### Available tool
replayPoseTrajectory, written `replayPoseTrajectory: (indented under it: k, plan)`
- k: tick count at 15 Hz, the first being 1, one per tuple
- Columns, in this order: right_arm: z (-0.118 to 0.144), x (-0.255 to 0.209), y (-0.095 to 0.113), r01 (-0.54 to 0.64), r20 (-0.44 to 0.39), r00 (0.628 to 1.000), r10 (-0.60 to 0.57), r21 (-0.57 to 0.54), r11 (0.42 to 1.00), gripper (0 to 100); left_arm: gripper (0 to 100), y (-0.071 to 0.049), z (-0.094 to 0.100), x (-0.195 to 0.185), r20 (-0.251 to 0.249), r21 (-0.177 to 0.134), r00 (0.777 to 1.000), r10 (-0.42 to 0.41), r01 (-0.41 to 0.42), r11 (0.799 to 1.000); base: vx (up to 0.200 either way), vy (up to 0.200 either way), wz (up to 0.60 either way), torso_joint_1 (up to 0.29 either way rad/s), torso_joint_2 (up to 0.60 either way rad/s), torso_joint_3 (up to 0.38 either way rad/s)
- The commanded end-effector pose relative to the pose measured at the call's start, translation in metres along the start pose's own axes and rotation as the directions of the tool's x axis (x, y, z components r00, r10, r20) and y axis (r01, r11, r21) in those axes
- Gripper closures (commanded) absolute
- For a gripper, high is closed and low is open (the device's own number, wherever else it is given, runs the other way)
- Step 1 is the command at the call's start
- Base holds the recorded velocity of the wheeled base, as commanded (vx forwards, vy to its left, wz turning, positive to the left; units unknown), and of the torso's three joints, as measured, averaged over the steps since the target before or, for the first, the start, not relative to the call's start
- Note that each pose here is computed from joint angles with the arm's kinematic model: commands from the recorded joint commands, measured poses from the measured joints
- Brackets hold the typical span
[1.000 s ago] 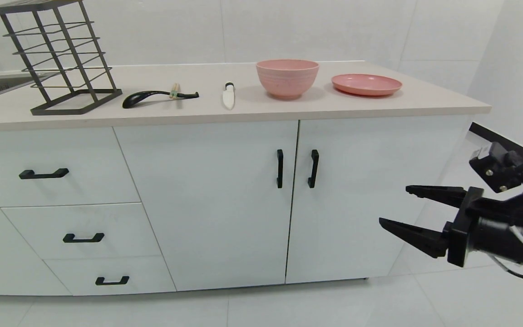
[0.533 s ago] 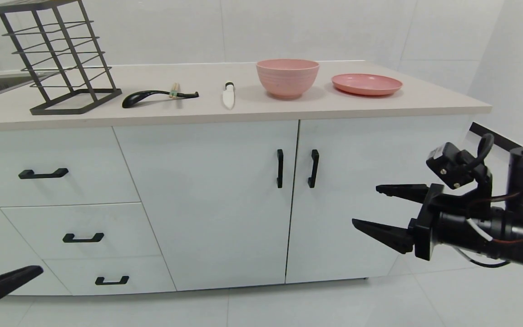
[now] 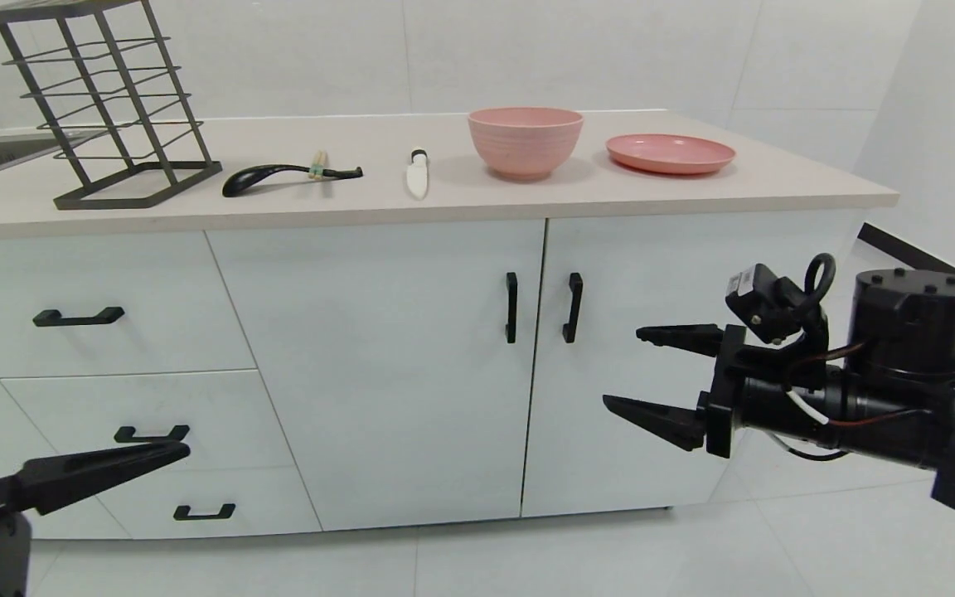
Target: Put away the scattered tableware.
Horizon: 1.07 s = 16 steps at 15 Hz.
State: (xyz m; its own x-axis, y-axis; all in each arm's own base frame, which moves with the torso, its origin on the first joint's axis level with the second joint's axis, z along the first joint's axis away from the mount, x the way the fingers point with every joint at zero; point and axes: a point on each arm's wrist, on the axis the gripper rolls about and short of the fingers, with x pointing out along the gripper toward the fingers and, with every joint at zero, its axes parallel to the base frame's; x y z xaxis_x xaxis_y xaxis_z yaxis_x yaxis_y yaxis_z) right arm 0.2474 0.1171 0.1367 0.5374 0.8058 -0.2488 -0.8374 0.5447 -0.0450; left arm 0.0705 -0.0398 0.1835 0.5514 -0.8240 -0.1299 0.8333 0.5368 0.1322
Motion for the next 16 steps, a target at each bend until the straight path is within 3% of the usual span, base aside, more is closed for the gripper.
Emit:
replayPoseTrajectory:
  k: [1,5,10,12,16]
  plan:
    - [-0.022,0.019,-0.009,-0.014,-0.029,0.999,0.015,0.012,1.0,0,0,0.007,-0.002,0.021,-0.032,-0.018,0.997,-0.069,0.068,0.997,0.0,0.0,0.0,0.0,0.0,0.0]
    - [-0.029,0.027,-0.015,-0.004,-0.017,1.0,0.004,0.006,1.0,0,0,0.024,-0.003,0.052,-0.02,-0.011,0.996,-0.091,0.09,0.996,0.0,0.0,0.0,0.0,0.0,0.0]
    - [-0.024,0.045,-0.031,0.017,0.016,1.0,-0.017,-0.017,1.0,0,0,0.035,-0.012,0.097,-0.069,-0.041,0.983,-0.167,0.165,0.985,0.0,0.0,0.0,0.0,0.0,0.0]
    - [-0.026,0.055,-0.038,0.016,0.02,1.0,-0.016,-0.019,1.0,0,0,0.041,-0.006,0.12,-0.035,-0.013,0.983,-0.181,0.181,0.983,0.0,0.0,0.0,0.0,0.0,0.0]
    - [-0.029,0.067,-0.045,0.016,0.021,1.0,-0.016,-0.019,1.0,0,0,0.039,-0.006,0.155,-0.006,0.017,0.971,-0.241,0.241,0.97,0.0,0.0,0.0,0.0,0.0,0.0]
